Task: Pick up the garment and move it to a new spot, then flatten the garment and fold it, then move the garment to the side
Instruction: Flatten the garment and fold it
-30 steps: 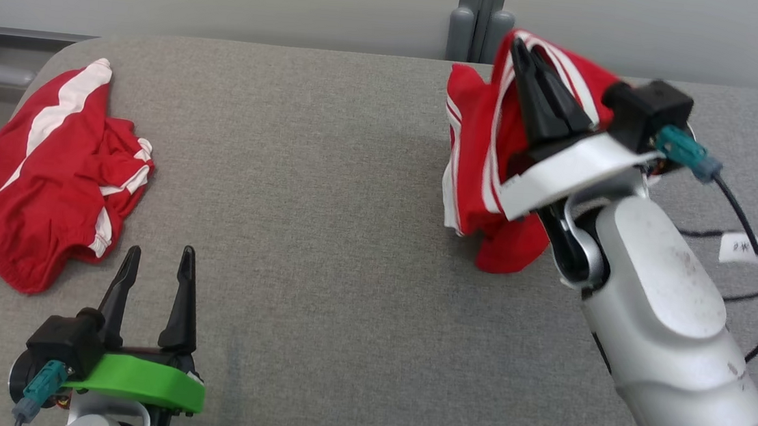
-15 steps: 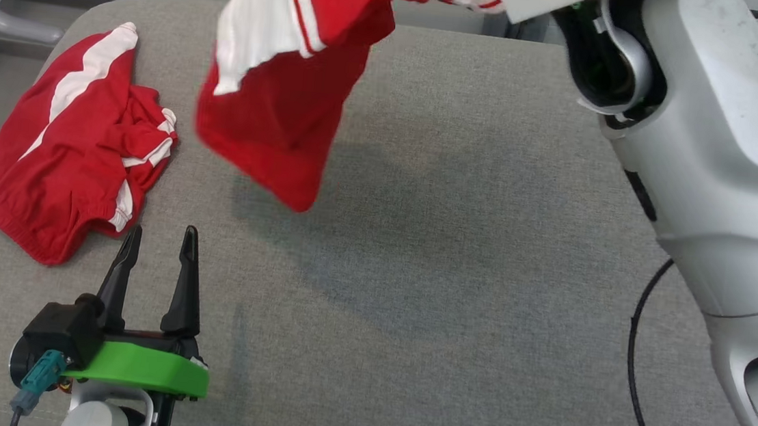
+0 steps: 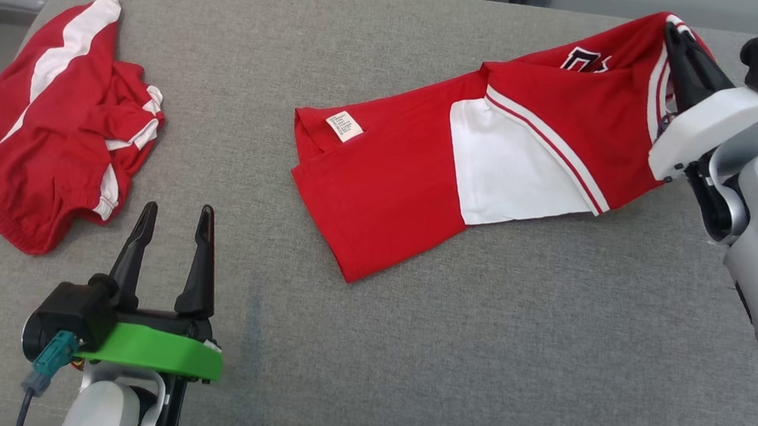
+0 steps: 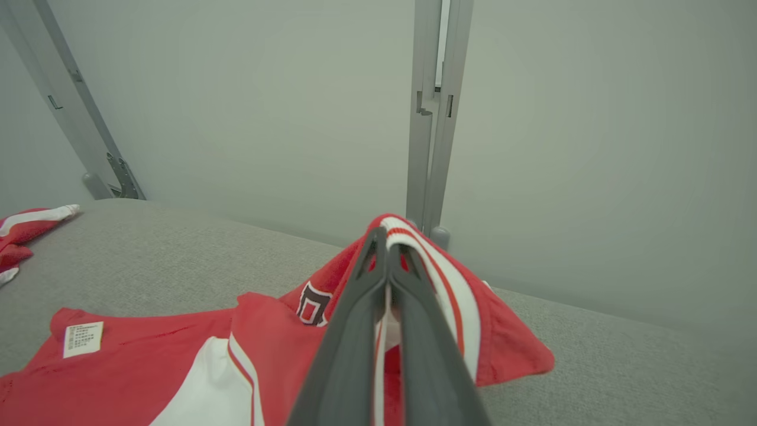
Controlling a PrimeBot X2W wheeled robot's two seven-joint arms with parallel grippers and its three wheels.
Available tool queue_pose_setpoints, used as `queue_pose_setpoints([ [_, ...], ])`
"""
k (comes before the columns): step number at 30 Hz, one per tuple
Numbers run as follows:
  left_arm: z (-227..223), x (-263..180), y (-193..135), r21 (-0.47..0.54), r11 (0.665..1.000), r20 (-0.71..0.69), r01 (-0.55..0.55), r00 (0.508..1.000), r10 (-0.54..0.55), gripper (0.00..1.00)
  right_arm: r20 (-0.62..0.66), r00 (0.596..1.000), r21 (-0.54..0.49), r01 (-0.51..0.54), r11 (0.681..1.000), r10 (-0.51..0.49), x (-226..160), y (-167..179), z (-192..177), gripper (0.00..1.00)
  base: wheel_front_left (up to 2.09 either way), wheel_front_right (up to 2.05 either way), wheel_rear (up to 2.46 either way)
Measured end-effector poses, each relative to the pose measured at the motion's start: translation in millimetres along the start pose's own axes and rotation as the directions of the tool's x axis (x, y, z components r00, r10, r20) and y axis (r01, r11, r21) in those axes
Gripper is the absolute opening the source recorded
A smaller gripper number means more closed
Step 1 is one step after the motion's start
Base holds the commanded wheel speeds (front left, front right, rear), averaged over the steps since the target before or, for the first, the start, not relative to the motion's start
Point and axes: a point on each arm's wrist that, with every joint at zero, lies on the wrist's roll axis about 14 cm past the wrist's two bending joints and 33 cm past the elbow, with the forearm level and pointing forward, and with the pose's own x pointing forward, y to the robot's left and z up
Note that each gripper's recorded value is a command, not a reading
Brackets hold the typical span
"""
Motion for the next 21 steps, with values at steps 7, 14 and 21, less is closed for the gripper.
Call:
queue_pose_setpoints([
  [7,-10.0,7.7,-1.1,0.013,1.0,-0.029,0.015,0.999,-0.014,1.0,-0.094,0.987,-0.03,0.129,0.991,-0.132,-2.6,-47.0,-38.3,1.0,0.0,0.0,0.0],
  [14,-8.5,6.6,-2.1,0.016,1.0,-0.027,0.02,0.999,-0.019,1.0,-0.138,0.974,-0.033,0.177,0.984,-0.18,-14.7,-56.3,-50.9,1.0,0.0,0.0,0.0],
  [21,0.9,0.8,-10.5,0.011,0.999,-0.001,0.043,0.999,-0.043,1.0,-0.139,0.973,-0.055,0.181,0.982,-0.187,-53.1,-52.2,-54.8,1.0,0.0,0.0,0.0],
])
